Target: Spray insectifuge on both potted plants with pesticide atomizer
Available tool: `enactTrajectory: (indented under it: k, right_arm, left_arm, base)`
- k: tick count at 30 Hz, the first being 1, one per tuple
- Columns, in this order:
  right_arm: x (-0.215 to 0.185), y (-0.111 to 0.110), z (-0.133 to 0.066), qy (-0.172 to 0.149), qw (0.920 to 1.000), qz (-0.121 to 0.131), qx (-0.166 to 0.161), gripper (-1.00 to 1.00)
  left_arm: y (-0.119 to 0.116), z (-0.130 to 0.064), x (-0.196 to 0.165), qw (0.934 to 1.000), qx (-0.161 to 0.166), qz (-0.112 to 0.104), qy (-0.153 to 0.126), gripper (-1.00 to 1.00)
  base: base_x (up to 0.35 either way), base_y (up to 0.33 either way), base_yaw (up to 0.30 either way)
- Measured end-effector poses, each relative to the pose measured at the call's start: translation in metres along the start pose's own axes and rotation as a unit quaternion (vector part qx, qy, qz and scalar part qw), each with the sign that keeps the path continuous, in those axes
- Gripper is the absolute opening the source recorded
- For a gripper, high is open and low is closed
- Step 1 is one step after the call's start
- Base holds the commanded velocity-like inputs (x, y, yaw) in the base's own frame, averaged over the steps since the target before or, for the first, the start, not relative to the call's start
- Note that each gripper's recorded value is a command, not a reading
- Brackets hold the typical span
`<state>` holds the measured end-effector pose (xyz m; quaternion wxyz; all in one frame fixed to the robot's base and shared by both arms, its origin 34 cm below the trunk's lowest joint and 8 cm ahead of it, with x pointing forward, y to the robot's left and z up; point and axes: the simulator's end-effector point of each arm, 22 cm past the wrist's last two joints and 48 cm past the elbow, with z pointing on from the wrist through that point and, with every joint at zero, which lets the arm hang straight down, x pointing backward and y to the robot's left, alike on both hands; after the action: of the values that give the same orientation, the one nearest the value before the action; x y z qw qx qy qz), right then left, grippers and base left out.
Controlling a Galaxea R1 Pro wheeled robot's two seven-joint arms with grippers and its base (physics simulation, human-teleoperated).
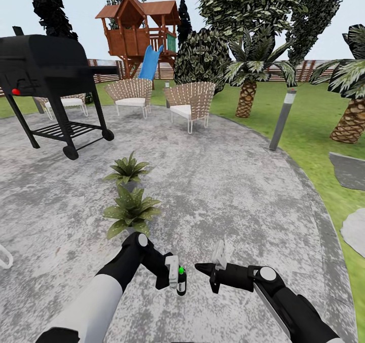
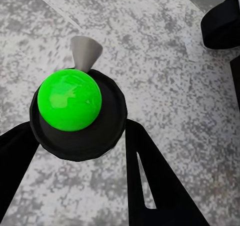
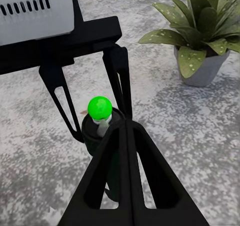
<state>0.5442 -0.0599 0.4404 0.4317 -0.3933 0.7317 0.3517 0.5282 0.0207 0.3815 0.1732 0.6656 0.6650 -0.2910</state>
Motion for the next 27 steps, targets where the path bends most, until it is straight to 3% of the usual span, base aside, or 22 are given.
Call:
enactTrajectory:
  k: [13,16,20,27]
  right_arm:
    - [0.002,0.000,0.000,0.001,1.0000,0.003,0.000,-1.00]
    - [0.002,0.000,0.000,0.001,1.0000,0.003,0.000,-1.00]
    - [0.002,0.000,0.000,0.001,1.0000,0.003,0.000,-1.00]
    - [0.002,0.000,0.001,0.001,1.0000,0.003,0.000,-1.00]
  left_arm:
    - [0.001,0.000,-0.001,1.0000,-0.002,-0.001,-0.001,-1.00]
    - [0.001,0.000,-0.013,0.9996,-0.002,-0.005,-0.027,-1.00]
    - [-0.004,0.006,-0.020,0.9996,0.005,0.013,-0.023,-1.00]
    - [-0.005,0.008,-0.025,0.9994,0.006,0.015,-0.030,-1.00]
  base:
    - [0.000,0.000,0.000]
    - [0.000,0.000,0.000]
    - [0.000,0.000,0.000]
    - [0.000,0.000,0.000]
